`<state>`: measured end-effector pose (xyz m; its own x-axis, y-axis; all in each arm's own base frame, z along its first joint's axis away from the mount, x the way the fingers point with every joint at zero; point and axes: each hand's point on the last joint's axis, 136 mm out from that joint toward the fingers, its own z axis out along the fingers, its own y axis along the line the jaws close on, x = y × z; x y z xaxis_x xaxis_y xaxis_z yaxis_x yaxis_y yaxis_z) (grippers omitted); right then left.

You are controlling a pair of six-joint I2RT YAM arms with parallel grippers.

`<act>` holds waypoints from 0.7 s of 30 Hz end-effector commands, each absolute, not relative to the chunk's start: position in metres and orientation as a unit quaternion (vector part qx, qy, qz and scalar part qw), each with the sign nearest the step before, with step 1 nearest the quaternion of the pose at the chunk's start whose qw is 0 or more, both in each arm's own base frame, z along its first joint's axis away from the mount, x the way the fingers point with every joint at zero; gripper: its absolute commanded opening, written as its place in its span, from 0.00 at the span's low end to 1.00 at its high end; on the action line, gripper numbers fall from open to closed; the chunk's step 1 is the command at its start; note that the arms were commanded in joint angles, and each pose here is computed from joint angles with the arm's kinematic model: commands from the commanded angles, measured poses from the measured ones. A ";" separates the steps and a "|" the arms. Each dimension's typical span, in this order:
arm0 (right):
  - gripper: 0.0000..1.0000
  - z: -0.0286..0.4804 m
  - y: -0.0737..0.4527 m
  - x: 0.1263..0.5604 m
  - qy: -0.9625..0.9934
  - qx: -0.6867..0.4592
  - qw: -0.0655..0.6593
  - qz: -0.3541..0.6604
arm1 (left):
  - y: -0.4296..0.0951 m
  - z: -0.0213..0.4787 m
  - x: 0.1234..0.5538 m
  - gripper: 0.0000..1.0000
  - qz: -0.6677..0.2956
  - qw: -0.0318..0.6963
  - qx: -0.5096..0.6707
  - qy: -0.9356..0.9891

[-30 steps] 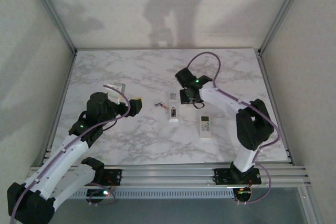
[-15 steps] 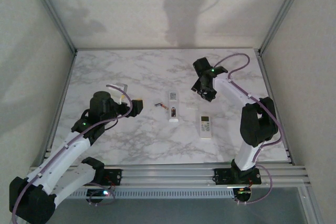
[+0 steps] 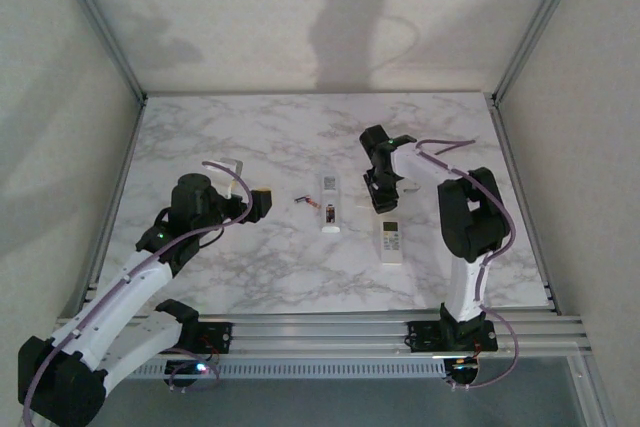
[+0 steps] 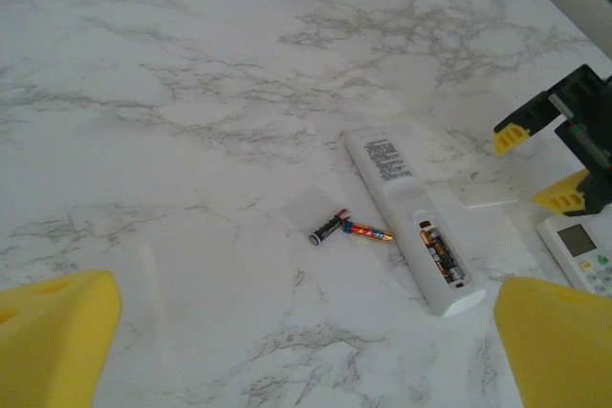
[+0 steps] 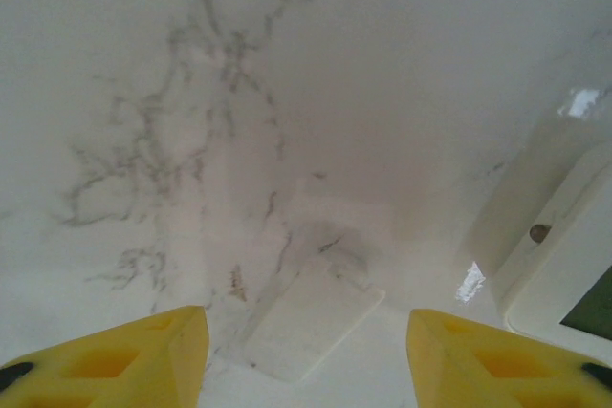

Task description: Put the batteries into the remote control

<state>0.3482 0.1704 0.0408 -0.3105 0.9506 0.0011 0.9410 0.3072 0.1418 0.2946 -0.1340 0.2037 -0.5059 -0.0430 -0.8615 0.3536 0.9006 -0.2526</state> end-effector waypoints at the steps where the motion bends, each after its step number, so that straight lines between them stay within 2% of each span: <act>1: 0.56 0.038 0.173 0.340 0.780 0.624 0.025 0.042 | -0.131 0.214 0.298 0.99 -0.194 0.496 0.097 0.841; 13: 0.55 0.017 0.176 0.345 0.769 0.638 0.019 0.030 | -0.131 0.213 0.298 1.00 -0.192 0.494 0.100 0.842; 16: 0.51 0.013 0.175 0.349 0.772 0.635 0.024 0.024 | -0.131 0.211 0.298 0.99 -0.189 0.493 0.100 0.843; 21: 0.38 0.006 0.171 0.343 0.777 0.629 0.022 0.012 | -0.130 0.210 0.300 0.99 -0.186 0.492 0.099 0.845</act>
